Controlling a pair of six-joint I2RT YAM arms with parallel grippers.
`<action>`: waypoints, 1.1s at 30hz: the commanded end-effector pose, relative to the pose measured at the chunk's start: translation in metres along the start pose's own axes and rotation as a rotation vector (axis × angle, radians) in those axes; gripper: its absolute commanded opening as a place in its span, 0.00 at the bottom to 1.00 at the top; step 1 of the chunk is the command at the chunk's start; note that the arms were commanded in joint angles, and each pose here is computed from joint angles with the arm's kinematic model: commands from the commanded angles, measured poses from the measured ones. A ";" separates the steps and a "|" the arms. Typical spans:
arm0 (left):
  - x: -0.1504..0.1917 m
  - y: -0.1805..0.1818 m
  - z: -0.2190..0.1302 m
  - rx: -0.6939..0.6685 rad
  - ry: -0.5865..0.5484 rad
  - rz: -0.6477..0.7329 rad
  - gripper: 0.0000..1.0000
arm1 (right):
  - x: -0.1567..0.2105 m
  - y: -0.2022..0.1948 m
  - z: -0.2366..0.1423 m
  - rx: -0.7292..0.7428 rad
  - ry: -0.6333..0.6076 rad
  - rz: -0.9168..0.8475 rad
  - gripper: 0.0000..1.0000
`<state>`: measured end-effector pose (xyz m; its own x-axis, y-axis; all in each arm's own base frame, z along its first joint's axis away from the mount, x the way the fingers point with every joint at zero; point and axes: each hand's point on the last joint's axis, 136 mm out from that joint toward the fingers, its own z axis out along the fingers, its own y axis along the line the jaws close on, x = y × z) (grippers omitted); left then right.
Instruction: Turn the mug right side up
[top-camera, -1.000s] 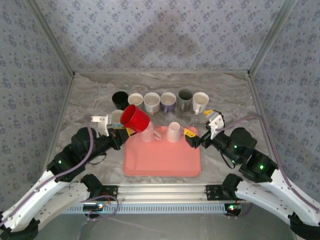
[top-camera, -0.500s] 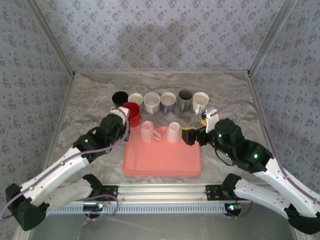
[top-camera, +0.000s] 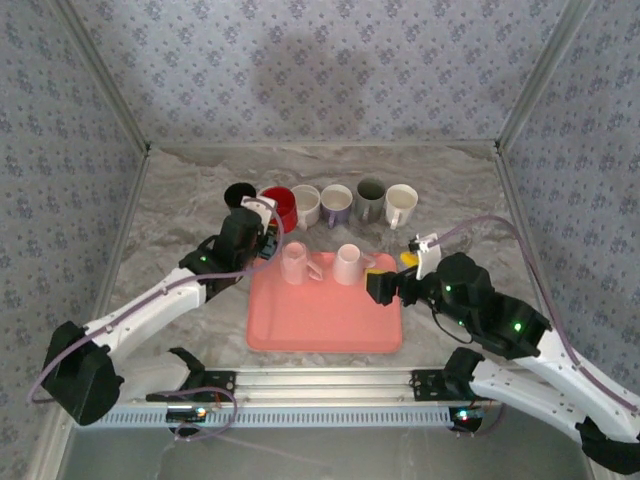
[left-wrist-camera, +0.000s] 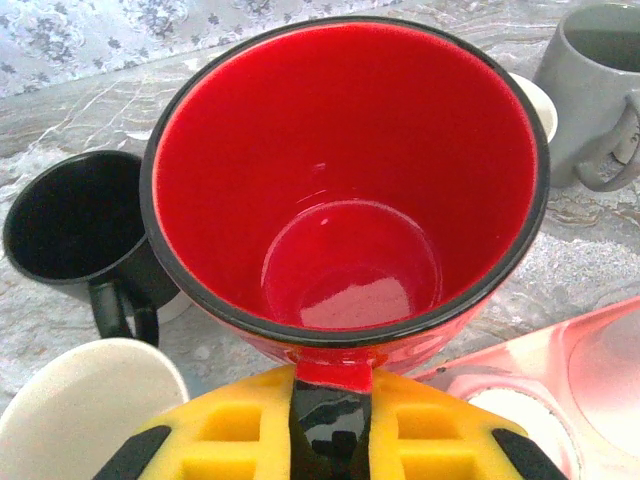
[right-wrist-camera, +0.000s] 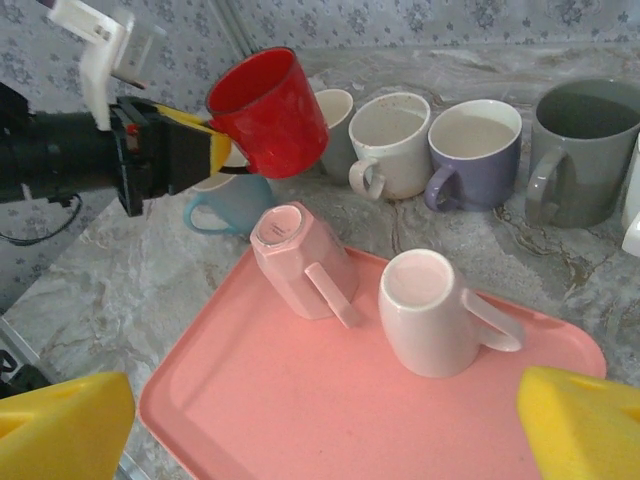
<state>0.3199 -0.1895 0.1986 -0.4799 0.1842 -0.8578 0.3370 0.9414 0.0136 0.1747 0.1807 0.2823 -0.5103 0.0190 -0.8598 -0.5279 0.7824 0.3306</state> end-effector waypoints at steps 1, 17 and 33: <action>-0.052 -0.003 -0.009 0.025 -0.184 -0.040 0.00 | 0.001 0.001 -0.006 -0.016 -0.007 0.005 1.00; -0.019 -0.004 0.009 0.026 -0.126 -0.060 0.00 | 0.012 -0.002 -0.006 -0.018 0.006 -0.001 1.00; 0.025 0.001 0.039 -0.016 -0.040 -0.094 0.00 | 0.019 -0.003 -0.004 -0.024 -0.005 0.015 1.00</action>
<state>0.3230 -0.1891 0.1298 -0.5584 0.1751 -0.8109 0.3060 0.9520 -0.0051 0.1637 0.1763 0.2645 -0.5162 0.0119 -0.8564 -0.5439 0.7678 0.3385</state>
